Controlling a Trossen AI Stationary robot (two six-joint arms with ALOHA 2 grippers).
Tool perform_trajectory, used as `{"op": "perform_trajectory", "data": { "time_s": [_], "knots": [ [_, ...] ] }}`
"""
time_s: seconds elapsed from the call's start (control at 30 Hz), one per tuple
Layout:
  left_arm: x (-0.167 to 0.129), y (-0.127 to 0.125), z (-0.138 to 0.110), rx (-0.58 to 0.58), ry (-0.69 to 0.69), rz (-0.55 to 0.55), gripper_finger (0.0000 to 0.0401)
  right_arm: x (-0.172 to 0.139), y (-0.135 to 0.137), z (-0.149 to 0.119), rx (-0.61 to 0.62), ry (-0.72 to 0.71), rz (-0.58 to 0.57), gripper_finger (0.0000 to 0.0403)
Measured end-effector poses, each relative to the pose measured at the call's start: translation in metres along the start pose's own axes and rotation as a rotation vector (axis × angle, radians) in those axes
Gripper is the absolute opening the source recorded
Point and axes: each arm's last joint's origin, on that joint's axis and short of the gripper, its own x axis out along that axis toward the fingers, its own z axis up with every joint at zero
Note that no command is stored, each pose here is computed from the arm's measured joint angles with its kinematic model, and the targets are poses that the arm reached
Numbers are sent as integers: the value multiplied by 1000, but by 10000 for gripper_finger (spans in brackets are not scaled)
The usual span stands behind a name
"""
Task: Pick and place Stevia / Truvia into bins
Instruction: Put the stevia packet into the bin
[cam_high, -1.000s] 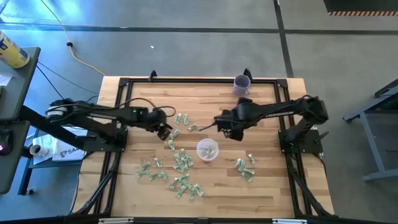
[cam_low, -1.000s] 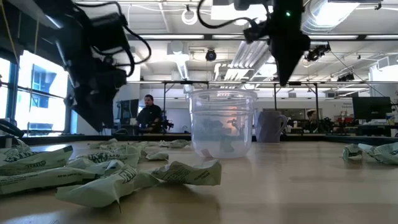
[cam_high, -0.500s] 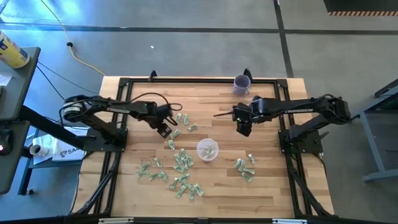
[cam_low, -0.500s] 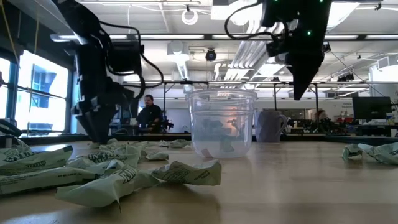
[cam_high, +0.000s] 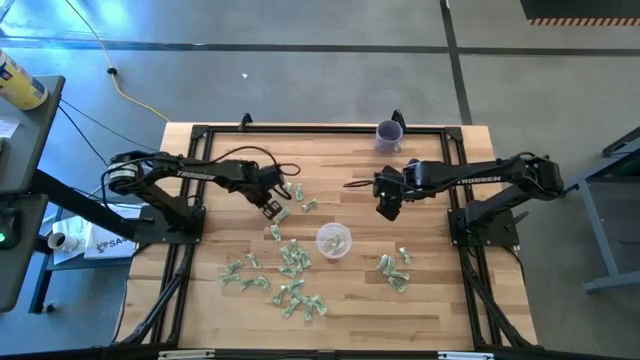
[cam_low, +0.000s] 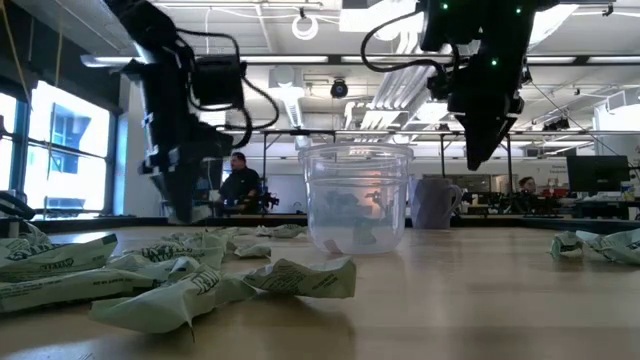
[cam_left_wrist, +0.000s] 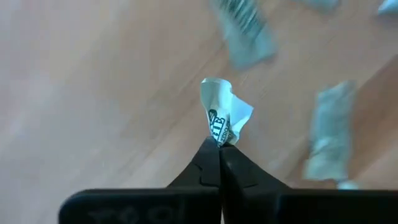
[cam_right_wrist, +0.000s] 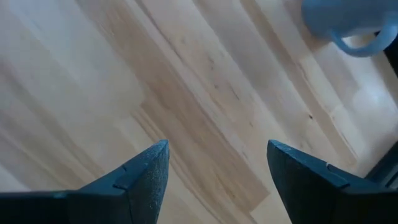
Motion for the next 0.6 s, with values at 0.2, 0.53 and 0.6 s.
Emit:
{"op": "perform_trajectory", "data": {
  "time_s": [0.2,0.53,0.6],
  "knots": [
    [-60,-27,40,103,-183,-140,34,-22,-7,-3,61,-118,25,248],
    [-80,-108,80,553,-407,-478,35,-37,-32,-6,-15,-177,-30,240],
    [-76,-127,81,616,-409,-521,33,-37,-33,-6,-91,-174,-39,239]
  ]
}}
